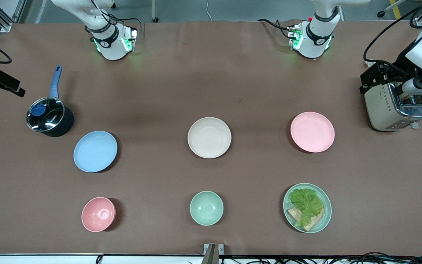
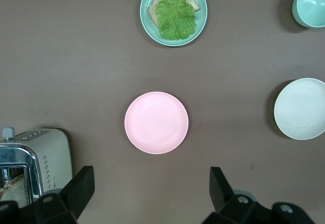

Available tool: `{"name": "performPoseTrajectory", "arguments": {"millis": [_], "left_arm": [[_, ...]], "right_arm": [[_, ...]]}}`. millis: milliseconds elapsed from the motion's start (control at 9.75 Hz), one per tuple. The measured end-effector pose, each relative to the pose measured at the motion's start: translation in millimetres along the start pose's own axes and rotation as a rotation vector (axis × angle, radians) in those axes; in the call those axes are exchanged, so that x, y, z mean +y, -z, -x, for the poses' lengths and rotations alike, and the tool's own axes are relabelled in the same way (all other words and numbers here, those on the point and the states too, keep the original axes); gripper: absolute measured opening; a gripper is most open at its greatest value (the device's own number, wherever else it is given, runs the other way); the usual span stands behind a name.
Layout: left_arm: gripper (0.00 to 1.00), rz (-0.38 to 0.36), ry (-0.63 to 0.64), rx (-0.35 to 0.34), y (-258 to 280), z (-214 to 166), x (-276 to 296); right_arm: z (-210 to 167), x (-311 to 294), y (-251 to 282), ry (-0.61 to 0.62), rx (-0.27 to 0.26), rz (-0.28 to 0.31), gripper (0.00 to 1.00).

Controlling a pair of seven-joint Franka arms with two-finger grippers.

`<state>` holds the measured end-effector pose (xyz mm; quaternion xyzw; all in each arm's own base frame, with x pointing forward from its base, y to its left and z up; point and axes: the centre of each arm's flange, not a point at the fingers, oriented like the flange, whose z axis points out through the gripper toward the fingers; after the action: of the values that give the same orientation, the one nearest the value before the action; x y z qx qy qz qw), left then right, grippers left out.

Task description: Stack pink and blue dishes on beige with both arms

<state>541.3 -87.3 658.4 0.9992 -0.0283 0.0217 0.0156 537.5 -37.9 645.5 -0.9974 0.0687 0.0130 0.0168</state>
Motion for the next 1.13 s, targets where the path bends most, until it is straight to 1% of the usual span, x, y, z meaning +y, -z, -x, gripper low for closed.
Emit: {"name": "performPoseTrajectory", "arguments": {"millis": [410,513,718,821,923,1026,1128], "left_arm": [[1.00,0.000,0.004,-0.003,-2,-1,-2],[1.00,-0.001,0.008,-0.009,-5,-3,-4],[1.00,-0.001,0.018,-0.023,-16,-10,-18],[1.00,0.006,0.003,-0.038,-27,-17,-29],[1.00,0.015,-0.020,-0.050,-45,-26,-43],[1.00,0.037,-0.042,-0.058,-74,-35,-59],[1.00,0.080,-0.069,-0.081,-113,-41,-77]], "right_arm": [[-1,1,-1,0.000,-0.003,0.000,1.00],[-2,2,-4,-0.001,-0.010,0.001,1.00],[-14,7,-25,0.010,-0.049,0.004,1.00],[-24,12,-44,0.041,-0.078,0.006,1.00],[-39,24,-74,0.057,-0.097,0.002,1.00],[-58,37,-114,0.052,-0.108,-0.025,1.00],[-73,49,-159,0.054,-0.117,-0.092,1.00]]}}
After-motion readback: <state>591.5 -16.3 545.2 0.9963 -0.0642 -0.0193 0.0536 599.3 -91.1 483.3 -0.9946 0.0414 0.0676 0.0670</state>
